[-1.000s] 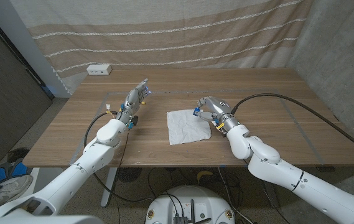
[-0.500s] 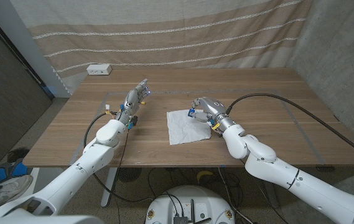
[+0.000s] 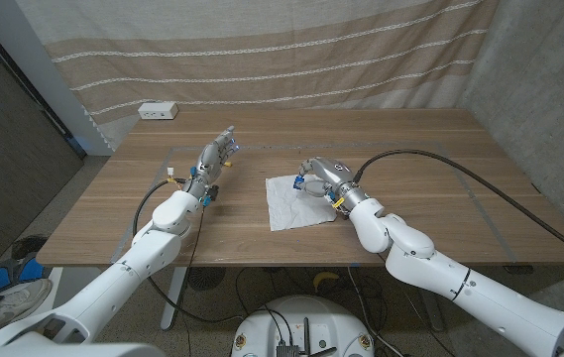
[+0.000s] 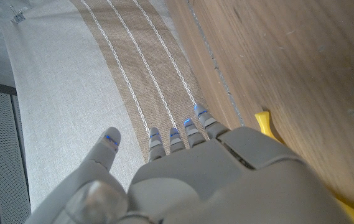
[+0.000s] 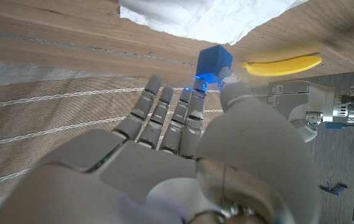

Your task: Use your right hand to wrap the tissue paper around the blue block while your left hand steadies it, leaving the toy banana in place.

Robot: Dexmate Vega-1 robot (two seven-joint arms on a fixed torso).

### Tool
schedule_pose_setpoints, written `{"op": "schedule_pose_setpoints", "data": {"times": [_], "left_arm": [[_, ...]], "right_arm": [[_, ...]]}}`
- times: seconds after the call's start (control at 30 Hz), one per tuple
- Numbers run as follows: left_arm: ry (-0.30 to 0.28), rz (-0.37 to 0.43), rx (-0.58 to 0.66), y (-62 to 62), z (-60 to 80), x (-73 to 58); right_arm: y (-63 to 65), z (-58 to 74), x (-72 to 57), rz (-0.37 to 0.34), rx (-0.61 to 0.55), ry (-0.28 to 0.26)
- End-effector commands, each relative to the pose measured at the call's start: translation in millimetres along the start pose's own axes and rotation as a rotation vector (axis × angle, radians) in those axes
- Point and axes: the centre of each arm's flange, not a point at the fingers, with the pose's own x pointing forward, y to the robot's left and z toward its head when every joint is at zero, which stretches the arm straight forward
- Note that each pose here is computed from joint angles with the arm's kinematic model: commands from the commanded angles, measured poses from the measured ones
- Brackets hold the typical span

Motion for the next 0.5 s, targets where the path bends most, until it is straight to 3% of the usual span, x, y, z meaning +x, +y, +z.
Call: {"op": "schedule_pose_setpoints", "data": {"times": [0.03,0.5], "left_arm": [[0.0,0.0,-0.004,3.4,-2.2,-1.0],[0.002,-0.004,-0.005,6.2,-2.8,0.0]], "right_arm": [[9.5,4.7,6.5,0.035,-0.013,0.004],[21.5,1.1,10.5,0.062,-0.038,0.032]]}}
